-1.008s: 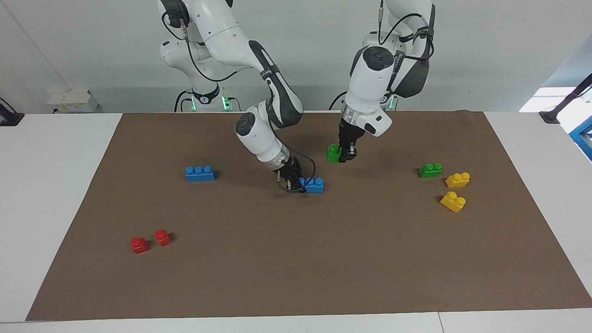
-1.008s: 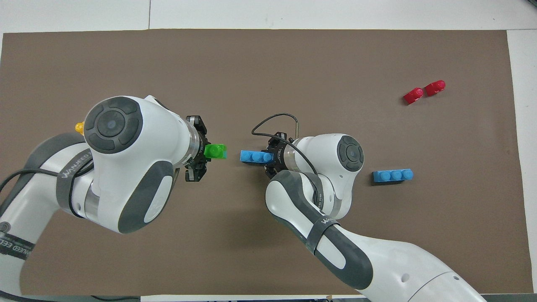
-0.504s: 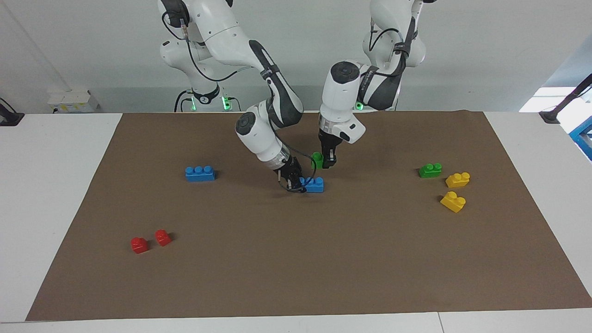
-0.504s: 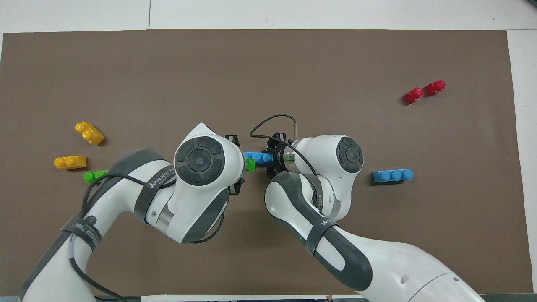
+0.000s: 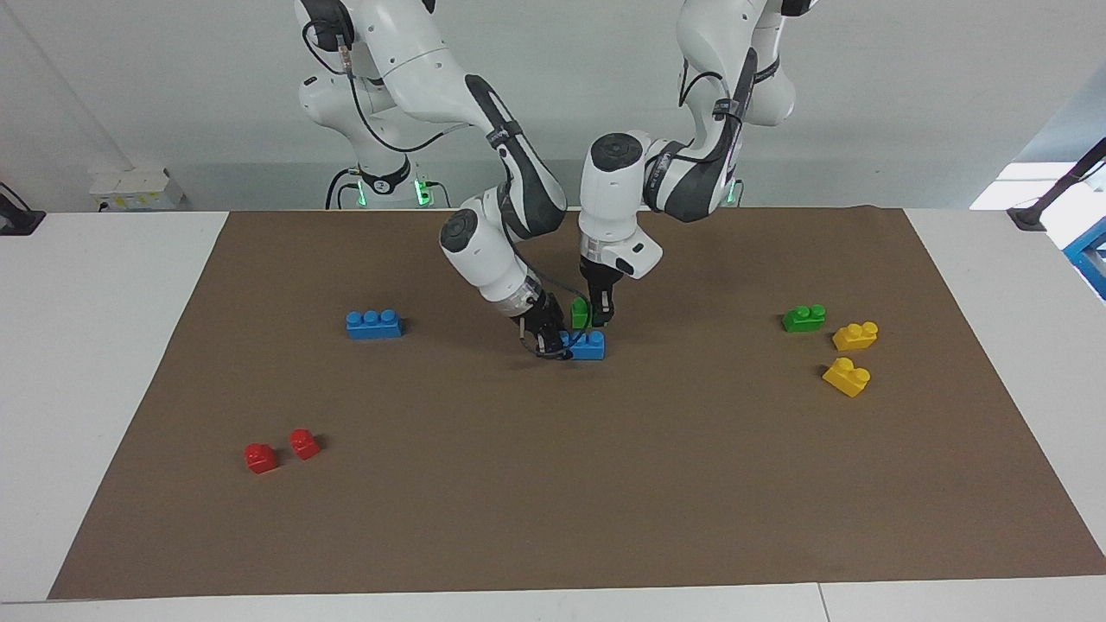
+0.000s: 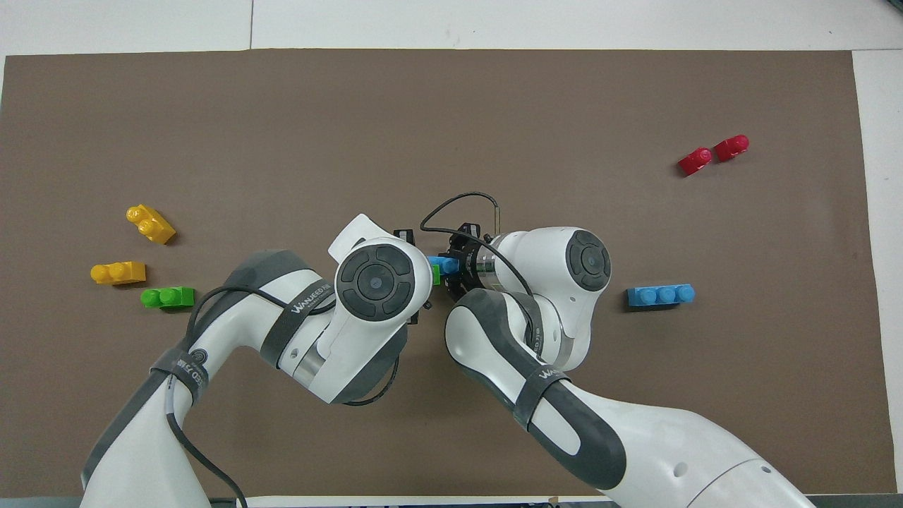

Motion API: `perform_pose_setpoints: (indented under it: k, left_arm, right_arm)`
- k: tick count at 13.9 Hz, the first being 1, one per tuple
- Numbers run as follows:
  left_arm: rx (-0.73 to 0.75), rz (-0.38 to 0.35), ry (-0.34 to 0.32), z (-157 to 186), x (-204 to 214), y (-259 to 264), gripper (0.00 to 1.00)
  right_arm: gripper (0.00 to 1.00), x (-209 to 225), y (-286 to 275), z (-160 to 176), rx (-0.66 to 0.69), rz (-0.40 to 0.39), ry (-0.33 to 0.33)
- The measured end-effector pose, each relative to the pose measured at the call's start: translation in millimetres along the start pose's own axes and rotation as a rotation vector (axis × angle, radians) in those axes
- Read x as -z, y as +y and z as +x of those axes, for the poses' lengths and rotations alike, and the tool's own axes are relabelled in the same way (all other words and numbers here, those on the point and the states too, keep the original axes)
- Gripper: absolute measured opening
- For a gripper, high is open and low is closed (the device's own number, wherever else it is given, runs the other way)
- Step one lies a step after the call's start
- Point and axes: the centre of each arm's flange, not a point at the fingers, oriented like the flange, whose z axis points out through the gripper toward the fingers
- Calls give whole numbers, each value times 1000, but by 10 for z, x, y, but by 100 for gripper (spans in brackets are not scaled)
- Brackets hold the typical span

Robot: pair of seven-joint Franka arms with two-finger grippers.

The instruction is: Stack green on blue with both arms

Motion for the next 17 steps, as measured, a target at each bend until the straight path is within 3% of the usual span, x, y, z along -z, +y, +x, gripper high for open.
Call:
perform_pose_setpoints:
  k: [17]
  left_arm:
    - [-3,-28,-1,-3,-333,95,34]
  right_arm:
    - [35,-2,12,-3,37,2,1]
